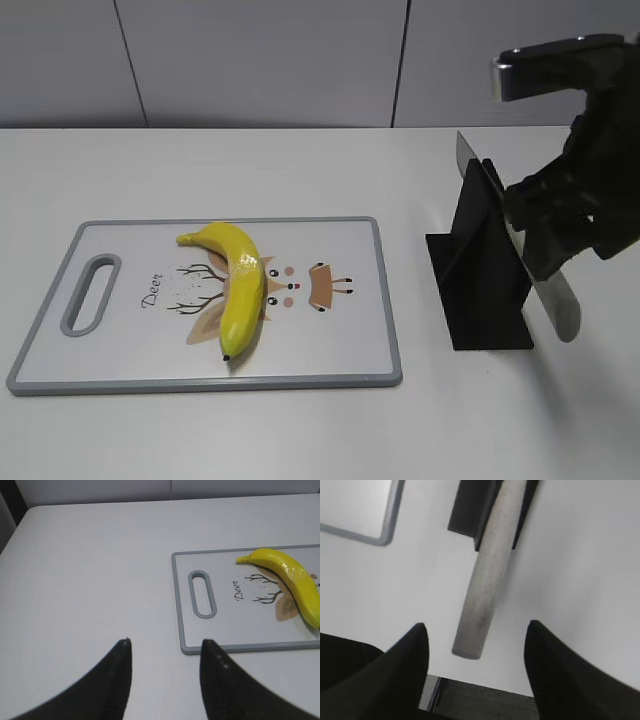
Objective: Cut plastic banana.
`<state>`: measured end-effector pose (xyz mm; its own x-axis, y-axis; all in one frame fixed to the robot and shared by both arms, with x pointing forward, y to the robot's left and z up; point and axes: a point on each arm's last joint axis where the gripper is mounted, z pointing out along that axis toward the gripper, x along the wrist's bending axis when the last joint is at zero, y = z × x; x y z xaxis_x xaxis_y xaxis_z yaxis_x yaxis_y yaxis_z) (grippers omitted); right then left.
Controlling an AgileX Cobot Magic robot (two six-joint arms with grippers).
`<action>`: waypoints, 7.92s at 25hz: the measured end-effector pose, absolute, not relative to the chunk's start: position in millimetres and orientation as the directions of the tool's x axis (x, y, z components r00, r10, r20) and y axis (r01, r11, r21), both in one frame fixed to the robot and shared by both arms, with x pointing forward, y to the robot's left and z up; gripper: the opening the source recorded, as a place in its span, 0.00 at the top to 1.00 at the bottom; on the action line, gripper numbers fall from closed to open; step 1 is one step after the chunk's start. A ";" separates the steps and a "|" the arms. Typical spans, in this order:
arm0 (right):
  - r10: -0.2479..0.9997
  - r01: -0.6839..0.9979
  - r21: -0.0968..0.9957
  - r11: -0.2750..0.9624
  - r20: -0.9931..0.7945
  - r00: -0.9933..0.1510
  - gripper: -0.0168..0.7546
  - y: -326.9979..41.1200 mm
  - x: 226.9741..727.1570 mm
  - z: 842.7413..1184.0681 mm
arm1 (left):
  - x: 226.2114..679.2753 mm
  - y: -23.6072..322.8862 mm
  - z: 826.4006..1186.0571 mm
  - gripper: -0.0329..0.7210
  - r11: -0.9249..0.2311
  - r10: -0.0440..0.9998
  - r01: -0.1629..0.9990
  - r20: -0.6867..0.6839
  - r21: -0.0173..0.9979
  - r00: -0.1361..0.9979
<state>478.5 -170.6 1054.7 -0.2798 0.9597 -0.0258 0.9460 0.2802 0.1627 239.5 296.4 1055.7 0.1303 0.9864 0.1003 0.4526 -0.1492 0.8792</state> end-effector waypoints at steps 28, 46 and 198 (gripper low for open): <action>0.984 0.990 -0.061 0.127 -0.119 -0.134 0.76 -157.1 508.3 978.2 | 239.5 296.4 1055.7 0.39 -0.149 0.986 0.453 0.100 0.879 0.130; 0.989 0.994 -0.034 0.108 -0.100 -0.110 0.76 -157.2 507.0 984.9 | 239.5 296.4 1055.7 0.39 -0.149 0.986 0.453 0.100 0.879 0.130; 0.049 0.015 0.386 0.923 -0.080 -0.996 0.75 -116.0 602.5 995.8 | 567.7 155.0 1004.4 0.98 -0.907 0.066 0.007 0.124 0.422 0.990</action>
